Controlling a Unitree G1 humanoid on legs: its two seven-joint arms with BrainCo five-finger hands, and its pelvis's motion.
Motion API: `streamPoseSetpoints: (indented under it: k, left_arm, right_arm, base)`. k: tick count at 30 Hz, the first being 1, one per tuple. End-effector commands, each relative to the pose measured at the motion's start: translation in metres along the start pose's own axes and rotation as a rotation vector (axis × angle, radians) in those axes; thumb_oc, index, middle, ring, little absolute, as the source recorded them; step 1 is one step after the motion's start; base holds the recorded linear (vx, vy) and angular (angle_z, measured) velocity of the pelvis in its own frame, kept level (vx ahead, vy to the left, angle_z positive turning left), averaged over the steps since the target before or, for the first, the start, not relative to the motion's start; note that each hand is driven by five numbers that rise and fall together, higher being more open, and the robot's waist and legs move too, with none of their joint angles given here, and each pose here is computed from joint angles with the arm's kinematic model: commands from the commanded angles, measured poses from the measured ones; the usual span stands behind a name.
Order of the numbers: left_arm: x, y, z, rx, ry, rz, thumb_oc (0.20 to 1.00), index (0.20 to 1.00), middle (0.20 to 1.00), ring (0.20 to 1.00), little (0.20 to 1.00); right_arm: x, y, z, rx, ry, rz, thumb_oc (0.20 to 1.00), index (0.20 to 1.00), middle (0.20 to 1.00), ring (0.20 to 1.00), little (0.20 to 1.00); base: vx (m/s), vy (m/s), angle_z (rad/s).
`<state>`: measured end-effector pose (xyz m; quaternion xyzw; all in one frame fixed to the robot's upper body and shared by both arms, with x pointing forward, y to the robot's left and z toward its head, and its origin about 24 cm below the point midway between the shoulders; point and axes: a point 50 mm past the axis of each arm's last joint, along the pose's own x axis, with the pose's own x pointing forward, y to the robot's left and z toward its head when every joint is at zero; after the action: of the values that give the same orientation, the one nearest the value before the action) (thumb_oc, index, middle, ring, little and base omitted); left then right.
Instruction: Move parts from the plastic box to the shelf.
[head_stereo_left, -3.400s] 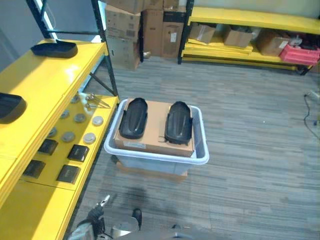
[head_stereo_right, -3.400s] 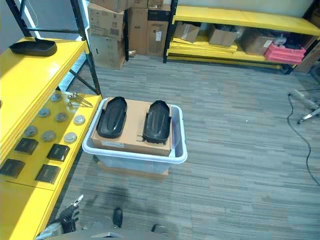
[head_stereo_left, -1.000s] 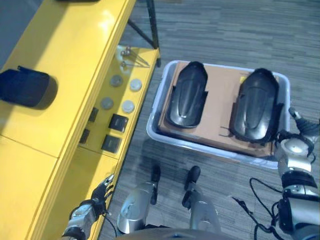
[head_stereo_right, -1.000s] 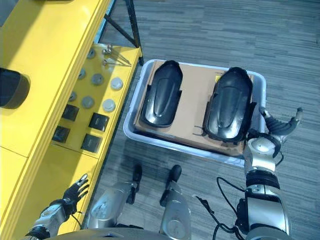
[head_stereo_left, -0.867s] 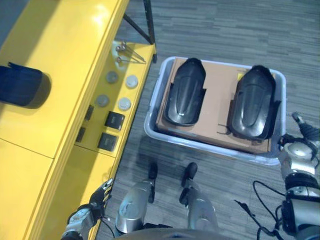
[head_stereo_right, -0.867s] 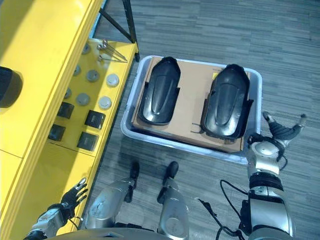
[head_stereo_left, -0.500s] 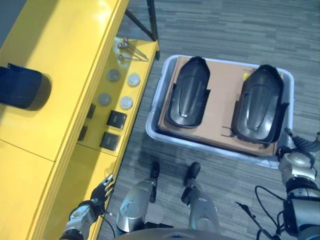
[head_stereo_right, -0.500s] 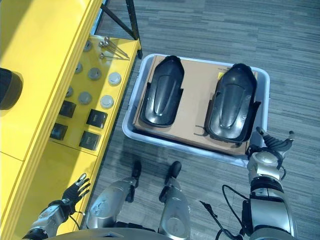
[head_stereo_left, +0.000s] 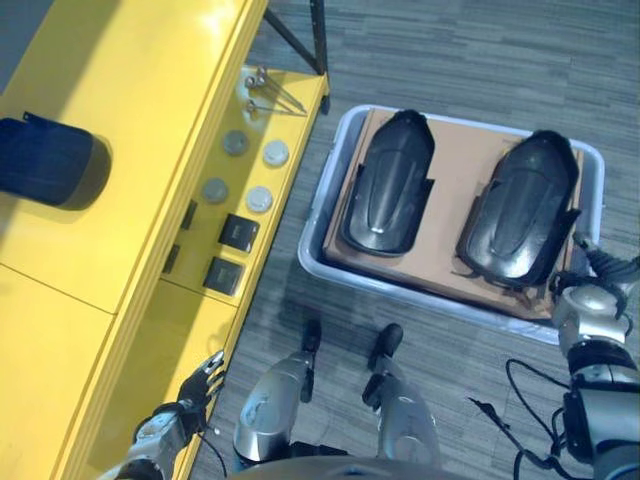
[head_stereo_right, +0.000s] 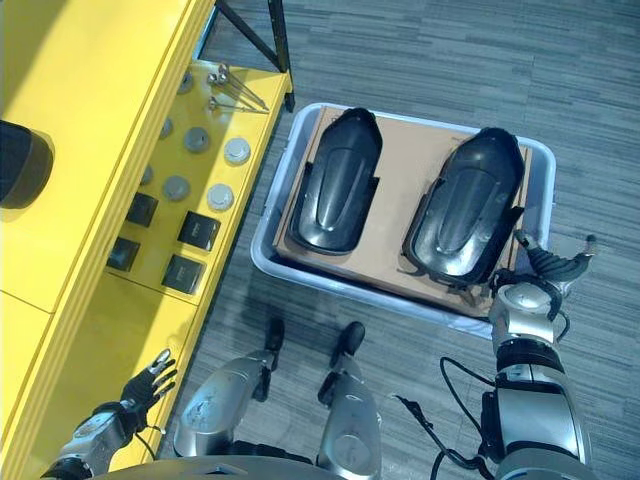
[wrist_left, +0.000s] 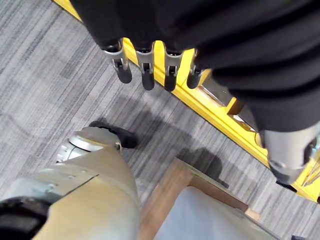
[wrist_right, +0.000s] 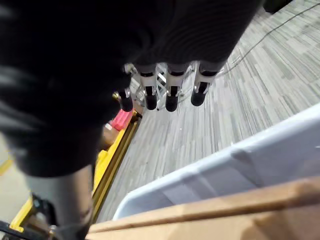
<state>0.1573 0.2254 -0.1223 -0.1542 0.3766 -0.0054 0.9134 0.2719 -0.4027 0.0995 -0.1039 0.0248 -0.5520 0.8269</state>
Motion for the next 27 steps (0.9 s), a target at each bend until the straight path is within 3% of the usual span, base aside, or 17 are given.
streamPoseSetpoints:
  k: [1, 9, 17, 27]
  left_arm:
    - [-0.014, 0.018, -0.013, 0.025, 0.055, 0.027, 1.000, 1.000, 1.000, 1.000, 1.000]
    - [-0.018, 0.023, -0.022, 0.032, 0.101, 0.057, 1.000, 1.000, 1.000, 1.000, 1.000]
    - [-0.016, 0.022, -0.019, 0.048, 0.084, 0.042, 1.000, 1.000, 1.000, 1.000, 1.000]
    - [-0.015, 0.021, -0.015, 0.053, 0.075, 0.026, 1.000, 1.000, 1.000, 1.000, 1.000]
  right_arm:
    - [0.016, -0.032, 0.027, -0.007, -0.165, -0.145, 1.000, 1.000, 1.000, 1.000, 1.000]
    - [0.015, -0.034, 0.034, 0.013, -0.171, -0.119, 1.000, 1.000, 1.000, 1.000, 1.000]
    - [0.002, 0.007, 0.024, -0.066, -0.107, 0.061, 1.000, 1.000, 1.000, 1.000, 1.000]
    - [-0.001, 0.019, 0.024, -0.108, -0.090, 0.114, 1.000, 1.000, 1.000, 1.000, 1.000]
  base:
    - [0.04, 0.002, -0.01]
    - [0.02, 0.002, -0.01]
    - [0.00, 0.005, 0.01]
    - [0.00, 0.008, 0.03]
